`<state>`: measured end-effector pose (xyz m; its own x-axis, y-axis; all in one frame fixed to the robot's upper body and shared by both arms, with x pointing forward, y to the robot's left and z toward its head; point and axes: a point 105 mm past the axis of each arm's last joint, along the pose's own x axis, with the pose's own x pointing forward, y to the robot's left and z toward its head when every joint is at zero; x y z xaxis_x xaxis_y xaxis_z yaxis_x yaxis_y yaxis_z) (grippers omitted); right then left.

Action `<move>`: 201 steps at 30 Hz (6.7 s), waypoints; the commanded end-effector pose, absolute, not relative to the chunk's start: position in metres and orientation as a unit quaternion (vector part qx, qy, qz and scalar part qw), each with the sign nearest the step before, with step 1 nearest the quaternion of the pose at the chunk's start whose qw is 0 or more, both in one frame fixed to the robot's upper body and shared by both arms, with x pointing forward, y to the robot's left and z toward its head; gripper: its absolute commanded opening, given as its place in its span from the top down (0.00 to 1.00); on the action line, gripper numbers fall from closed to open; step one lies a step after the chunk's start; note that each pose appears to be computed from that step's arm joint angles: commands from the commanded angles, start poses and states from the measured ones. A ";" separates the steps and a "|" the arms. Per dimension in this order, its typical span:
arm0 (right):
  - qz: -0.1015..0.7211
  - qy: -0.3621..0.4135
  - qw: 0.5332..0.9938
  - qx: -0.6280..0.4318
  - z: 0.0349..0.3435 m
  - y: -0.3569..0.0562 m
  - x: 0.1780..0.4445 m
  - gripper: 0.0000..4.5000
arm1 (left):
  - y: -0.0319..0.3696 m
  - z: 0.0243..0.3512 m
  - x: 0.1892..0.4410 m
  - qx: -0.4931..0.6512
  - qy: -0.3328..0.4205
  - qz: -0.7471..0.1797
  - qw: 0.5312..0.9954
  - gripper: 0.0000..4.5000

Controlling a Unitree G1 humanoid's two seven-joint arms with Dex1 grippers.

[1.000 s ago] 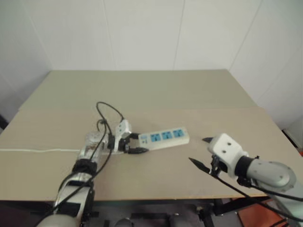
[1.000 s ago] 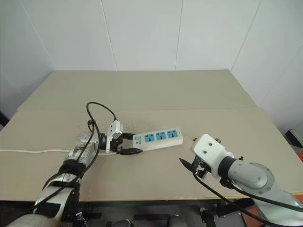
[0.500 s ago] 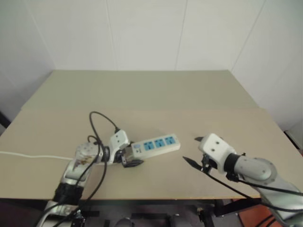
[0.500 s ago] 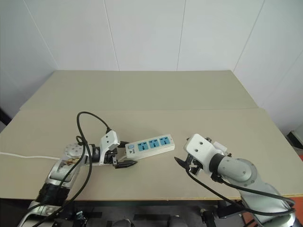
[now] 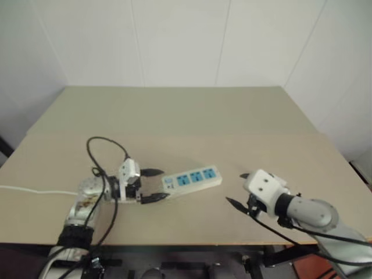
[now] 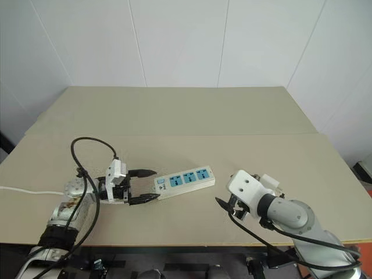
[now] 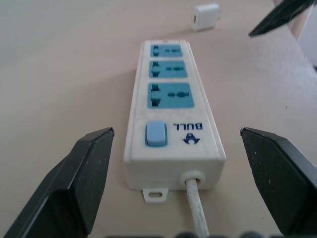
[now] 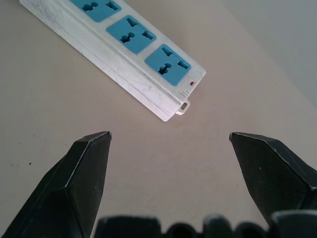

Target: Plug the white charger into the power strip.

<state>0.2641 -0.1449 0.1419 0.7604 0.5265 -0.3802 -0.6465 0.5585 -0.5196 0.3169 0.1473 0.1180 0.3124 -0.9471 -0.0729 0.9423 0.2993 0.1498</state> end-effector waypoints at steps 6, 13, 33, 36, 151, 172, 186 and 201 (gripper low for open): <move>0.328 0.057 0.877 -0.347 0.156 -0.143 0.265 0.00 | 0.163 0.125 0.320 0.029 -0.081 -0.600 0.795 0.01; 0.326 0.055 0.877 -0.349 0.157 -0.142 0.265 0.00 | 0.159 0.102 0.324 0.034 -0.071 -0.602 0.794 0.01; 0.325 0.065 0.875 -0.353 0.152 -0.141 0.261 0.00 | 0.138 0.081 0.327 0.046 -0.052 -0.631 0.773 0.01; 0.325 0.067 0.874 -0.354 0.151 -0.141 0.260 0.00 | 0.138 0.077 0.329 0.047 -0.048 -0.624 0.779 0.01; 0.398 0.182 0.876 -0.203 0.240 -0.169 0.363 0.75 | 0.112 0.062 0.309 0.118 -0.023 -0.702 0.702 0.28; 0.649 -0.105 0.752 0.047 0.186 -0.054 0.332 0.75 | 0.113 0.066 0.305 0.131 -0.016 -0.710 0.691 0.28; 0.687 -0.111 0.718 -0.011 0.152 -0.052 0.328 0.75 | 0.116 0.075 0.312 0.143 -0.017 -0.705 0.694 0.28; 0.690 -0.104 0.717 -0.009 0.142 -0.055 0.322 0.75 | 0.120 0.076 0.313 0.145 -0.014 -0.703 0.697 0.28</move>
<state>0.3232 -0.0545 0.1306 0.0437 0.9917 0.1206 -0.9935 0.0559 -0.0995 0.3147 0.1172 0.0784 0.0277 -0.9893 -0.1435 0.9752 -0.0048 0.2213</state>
